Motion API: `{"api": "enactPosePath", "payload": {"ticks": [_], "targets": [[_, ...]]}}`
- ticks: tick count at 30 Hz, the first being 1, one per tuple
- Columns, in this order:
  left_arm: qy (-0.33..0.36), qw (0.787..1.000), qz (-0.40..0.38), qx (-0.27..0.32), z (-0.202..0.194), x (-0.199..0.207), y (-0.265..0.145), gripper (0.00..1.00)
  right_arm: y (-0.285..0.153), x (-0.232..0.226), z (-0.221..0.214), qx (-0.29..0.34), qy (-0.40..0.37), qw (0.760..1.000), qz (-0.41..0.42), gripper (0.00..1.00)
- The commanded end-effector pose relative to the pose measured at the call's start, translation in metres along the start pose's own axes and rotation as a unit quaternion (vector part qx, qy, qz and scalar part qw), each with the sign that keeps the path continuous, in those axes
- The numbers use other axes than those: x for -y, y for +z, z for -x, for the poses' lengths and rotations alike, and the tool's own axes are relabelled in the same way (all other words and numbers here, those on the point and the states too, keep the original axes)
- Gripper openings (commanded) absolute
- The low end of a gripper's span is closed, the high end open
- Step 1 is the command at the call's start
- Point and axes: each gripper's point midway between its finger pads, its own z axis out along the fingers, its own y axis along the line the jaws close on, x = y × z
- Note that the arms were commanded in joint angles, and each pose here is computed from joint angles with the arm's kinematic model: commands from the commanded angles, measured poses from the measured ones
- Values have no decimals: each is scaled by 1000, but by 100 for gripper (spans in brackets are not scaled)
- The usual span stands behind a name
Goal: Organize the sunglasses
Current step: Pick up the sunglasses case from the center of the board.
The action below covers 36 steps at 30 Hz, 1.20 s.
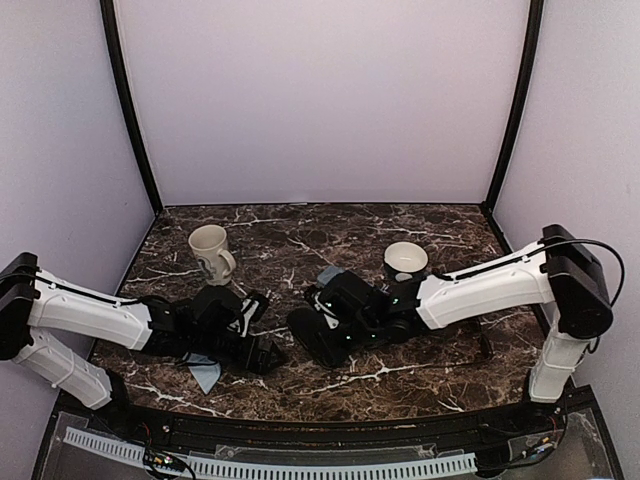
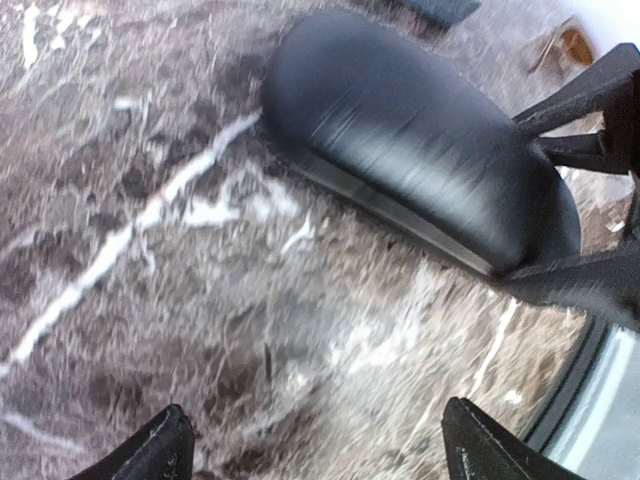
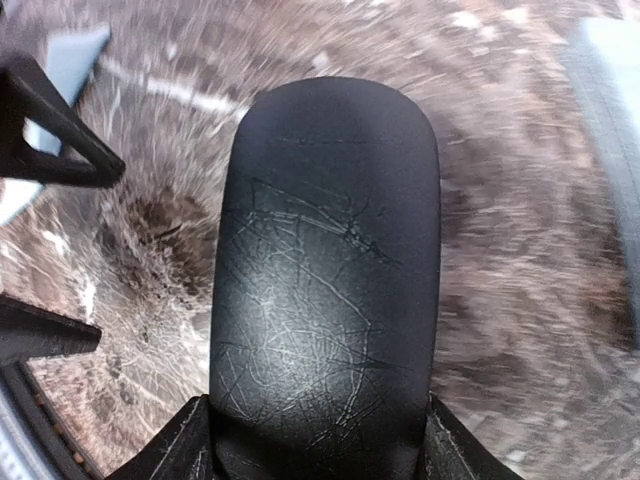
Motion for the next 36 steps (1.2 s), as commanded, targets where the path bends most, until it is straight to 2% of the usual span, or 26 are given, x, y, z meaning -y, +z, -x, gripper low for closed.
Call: {"api": "enactPosePath", "payload": {"ticks": [1, 5, 9, 12, 14, 19, 29, 36], "targets": [[0, 996, -79, 48, 23, 17, -7, 89, -32, 0, 37, 78, 41, 993, 82, 47], [12, 985, -144, 98, 44, 32, -21, 89, -51, 8, 44, 108, 57, 984, 126, 47], [38, 955, -224, 188, 72, 54, -47, 89, -79, 2, 56, 148, 55, 970, 187, 47], [44, 935, -272, 223, 85, 63, -60, 94, -91, -6, 59, 161, 41, 961, 221, 47], [52, 923, -299, 236, 90, 71, -65, 97, -97, -12, 60, 164, 31, 956, 241, 47], [54, 908, -323, 261, 102, 74, -72, 97, -107, -12, 69, 202, 26, 946, 253, 47], [80, 880, -377, 278, 107, 90, -78, 96, -113, -8, 82, 251, 21, 931, 263, 47], [90, 874, -386, 283, 112, 93, -72, 96, -113, -10, 87, 257, 19, 929, 265, 47]]}}
